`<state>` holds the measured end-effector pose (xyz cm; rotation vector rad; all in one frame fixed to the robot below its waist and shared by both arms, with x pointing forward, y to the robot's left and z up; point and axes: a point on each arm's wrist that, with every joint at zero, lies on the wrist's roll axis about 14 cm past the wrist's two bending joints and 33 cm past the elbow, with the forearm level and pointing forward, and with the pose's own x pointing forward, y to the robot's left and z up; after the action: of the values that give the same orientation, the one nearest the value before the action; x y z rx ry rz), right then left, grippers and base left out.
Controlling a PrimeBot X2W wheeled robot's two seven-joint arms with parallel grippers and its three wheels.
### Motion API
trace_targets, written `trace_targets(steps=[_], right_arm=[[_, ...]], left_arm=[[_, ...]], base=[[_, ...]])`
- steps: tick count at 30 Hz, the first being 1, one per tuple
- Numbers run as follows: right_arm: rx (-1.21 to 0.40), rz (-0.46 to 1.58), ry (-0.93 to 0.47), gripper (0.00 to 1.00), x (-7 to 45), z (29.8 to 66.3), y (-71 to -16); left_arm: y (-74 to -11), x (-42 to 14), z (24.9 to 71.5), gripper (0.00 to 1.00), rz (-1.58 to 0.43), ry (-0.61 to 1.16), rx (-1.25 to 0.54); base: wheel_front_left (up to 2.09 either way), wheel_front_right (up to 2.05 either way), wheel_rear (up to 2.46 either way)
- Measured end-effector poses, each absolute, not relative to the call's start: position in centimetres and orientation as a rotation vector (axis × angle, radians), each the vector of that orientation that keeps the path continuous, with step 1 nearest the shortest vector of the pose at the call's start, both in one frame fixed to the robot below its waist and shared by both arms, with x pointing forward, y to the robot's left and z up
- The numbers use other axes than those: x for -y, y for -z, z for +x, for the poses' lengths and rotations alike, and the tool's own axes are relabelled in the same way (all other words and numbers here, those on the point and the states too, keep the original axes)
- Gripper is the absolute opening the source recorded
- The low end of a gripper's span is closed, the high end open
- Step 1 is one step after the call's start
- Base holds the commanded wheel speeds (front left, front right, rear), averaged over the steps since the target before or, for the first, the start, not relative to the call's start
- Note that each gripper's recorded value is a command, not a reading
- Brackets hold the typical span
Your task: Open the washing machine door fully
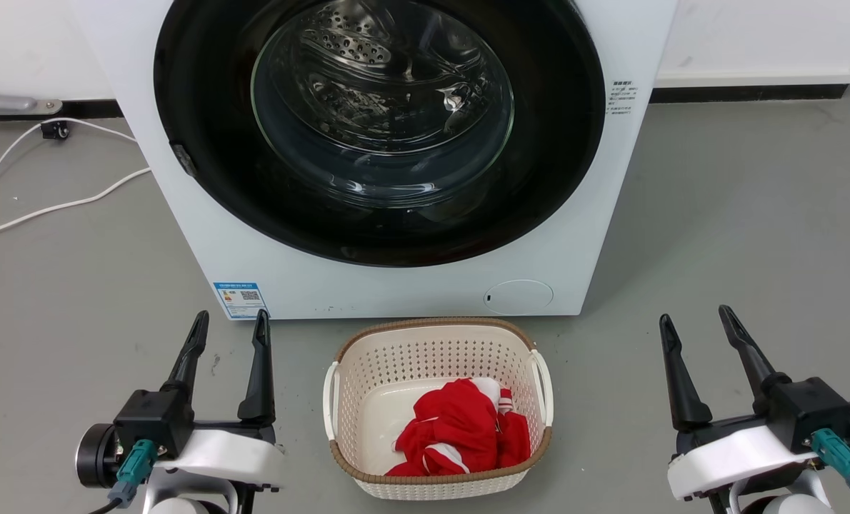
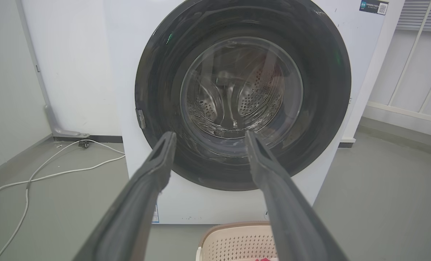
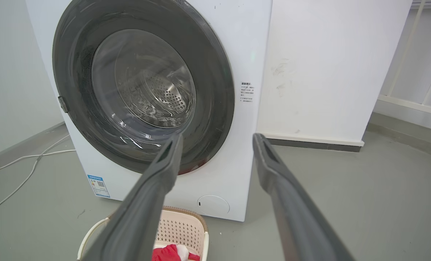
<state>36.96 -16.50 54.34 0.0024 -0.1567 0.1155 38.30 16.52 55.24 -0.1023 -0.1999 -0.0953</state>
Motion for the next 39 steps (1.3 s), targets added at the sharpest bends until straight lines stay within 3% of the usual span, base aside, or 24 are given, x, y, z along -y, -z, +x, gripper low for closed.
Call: trace_targets(steps=[31,33,39], right_arm=[[0.165,-0.094,-0.128,1.0,16.24,36.59,-54.01],[0.164,-0.085,-0.129,0.0,16.21,36.6,-53.97],[0.163,-0.076,-0.138,0.0,15.87,36.64,-53.98]], left_arm=[[-55.49,-15.9,38.24,1.0,0.005,0.112,0.23],[-55.47,-15.95,38.24,1.0,0.004,0.11,0.229],[-55.4,-16.15,38.26,1.0,0.003,0.103,0.227]], base=[[0.0,0.0,0.0],[0.0,0.0,0.0],[0.0,0.0,0.0]])
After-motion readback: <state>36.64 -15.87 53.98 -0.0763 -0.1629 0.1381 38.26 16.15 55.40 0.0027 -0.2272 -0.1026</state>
